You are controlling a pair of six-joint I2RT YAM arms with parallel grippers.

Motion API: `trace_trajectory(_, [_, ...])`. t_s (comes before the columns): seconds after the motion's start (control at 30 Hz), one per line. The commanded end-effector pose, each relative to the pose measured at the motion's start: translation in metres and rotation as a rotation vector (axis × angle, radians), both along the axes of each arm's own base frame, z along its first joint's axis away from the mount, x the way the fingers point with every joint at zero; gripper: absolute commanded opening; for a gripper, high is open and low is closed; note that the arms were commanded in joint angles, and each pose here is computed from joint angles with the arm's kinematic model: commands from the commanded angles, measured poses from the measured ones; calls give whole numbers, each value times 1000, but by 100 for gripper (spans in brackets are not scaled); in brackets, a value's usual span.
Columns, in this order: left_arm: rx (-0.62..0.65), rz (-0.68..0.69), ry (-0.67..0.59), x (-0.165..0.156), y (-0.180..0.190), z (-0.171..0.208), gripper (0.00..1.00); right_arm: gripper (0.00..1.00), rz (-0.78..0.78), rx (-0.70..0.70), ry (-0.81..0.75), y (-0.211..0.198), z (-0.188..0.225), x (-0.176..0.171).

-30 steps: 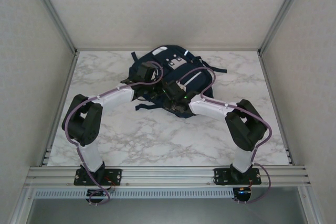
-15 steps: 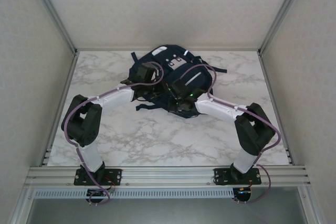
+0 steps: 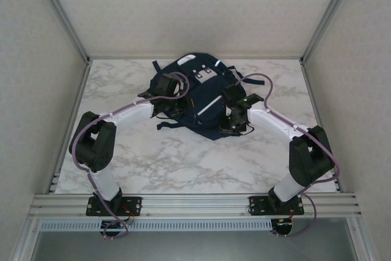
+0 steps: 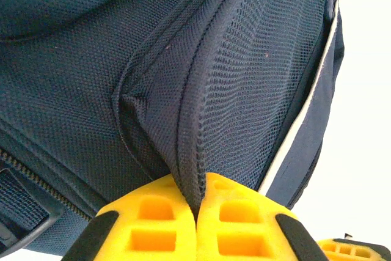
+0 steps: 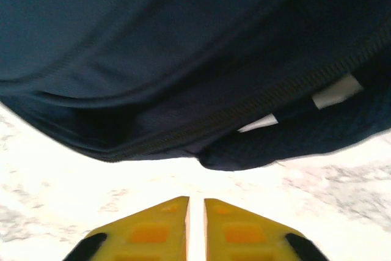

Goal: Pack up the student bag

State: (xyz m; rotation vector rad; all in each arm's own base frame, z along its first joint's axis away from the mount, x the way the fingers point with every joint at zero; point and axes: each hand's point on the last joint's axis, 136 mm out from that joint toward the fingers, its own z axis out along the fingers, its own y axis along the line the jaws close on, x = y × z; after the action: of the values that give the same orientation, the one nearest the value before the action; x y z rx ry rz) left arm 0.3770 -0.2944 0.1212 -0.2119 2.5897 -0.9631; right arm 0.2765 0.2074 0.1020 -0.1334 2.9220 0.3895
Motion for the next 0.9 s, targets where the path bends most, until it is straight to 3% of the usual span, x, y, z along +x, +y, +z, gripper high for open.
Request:
trace_trajectory(0.0, [-71,-55,-16,-16,-9,31,0,22,34,193,-102,46,39,12])
trace_trajectory(0.2, [-153,-1,-13,-13,-17,53,0,31,-16,289,-193,91,52,22])
trace_trajectory(0.47, [-202,30,-9,-15,-22,67,0,37,-124,316,-255,114,45,38])
trace_trajectory(0.67, [-228,34,-8,-21,-29,74,0,37,-204,208,-274,109,23,52])
trace_trajectory(0.87, [-245,31,-3,-26,-34,80,0,34,-238,-47,-343,91,-2,60])
